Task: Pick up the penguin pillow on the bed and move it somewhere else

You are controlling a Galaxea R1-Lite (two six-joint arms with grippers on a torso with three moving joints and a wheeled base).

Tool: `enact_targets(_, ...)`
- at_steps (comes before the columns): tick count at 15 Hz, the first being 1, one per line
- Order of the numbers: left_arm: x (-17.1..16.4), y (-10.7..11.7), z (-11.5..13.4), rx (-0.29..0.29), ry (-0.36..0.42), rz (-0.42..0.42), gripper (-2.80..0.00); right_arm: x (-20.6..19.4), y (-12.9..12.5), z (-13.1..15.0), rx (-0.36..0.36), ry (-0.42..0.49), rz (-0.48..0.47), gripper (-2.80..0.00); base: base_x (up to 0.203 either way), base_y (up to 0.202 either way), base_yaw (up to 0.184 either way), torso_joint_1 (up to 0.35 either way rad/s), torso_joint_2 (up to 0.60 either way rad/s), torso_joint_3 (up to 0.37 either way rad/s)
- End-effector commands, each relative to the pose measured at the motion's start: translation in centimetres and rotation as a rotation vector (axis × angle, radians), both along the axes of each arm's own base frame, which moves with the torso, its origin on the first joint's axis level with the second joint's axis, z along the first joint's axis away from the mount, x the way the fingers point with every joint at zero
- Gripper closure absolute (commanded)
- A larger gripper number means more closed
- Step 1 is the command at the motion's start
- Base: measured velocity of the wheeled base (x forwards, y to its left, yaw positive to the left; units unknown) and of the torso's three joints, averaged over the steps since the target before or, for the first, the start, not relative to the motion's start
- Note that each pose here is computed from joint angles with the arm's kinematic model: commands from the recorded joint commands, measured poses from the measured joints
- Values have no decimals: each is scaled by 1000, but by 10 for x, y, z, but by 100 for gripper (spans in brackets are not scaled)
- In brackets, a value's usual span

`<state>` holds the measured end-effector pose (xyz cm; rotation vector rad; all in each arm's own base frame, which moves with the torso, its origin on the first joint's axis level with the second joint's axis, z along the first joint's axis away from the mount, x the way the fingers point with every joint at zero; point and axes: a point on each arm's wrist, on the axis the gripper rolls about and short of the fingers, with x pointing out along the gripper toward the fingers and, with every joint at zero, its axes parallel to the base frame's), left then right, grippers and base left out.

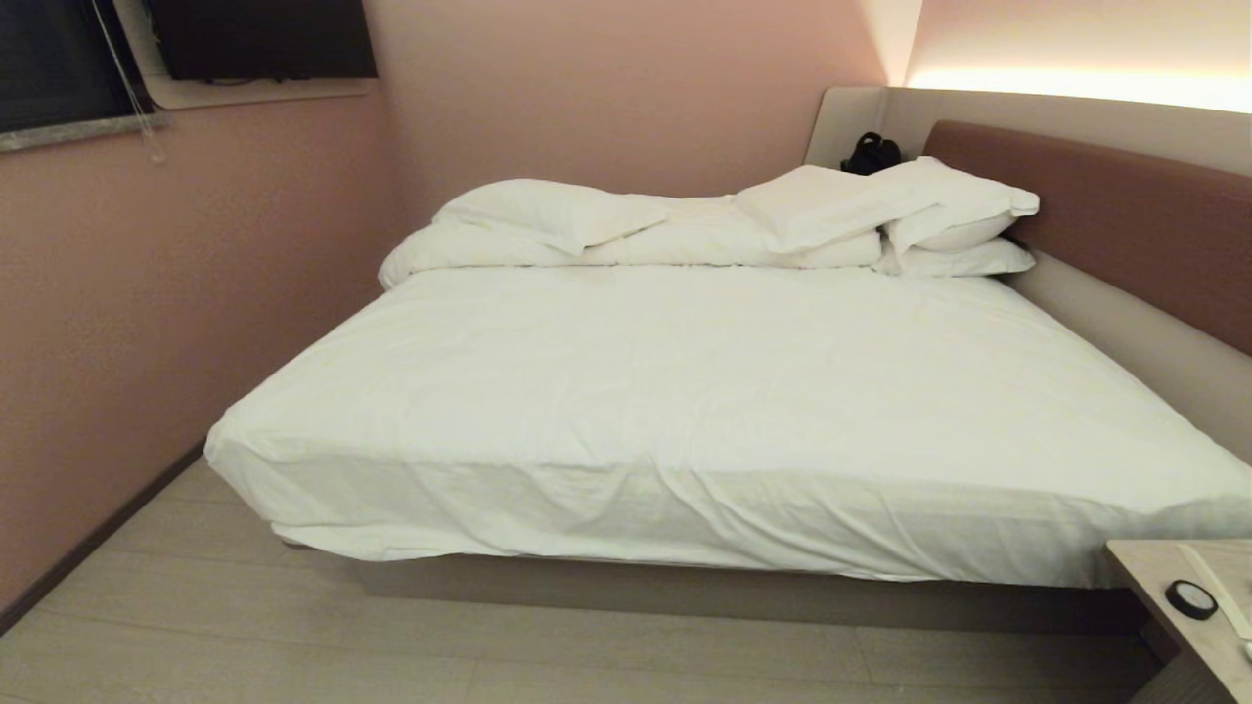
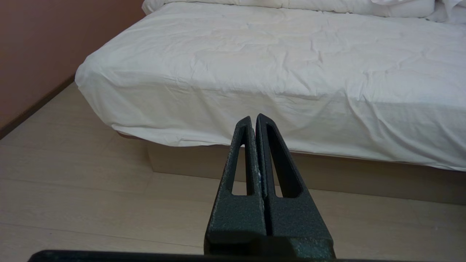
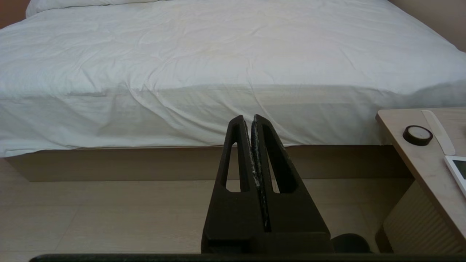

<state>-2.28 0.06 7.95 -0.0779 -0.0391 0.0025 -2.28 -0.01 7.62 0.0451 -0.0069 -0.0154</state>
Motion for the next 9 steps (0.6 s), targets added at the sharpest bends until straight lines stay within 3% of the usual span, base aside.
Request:
enact_targets(1,0,0,0,-1,-1,1,0,0,0,0,-1,-1,0,0,0,0,0,0,0,0)
enact_targets(9,0,0,0,-1,-1,1,0,0,0,0,12,0,0,0,0,0,0,0,0,0)
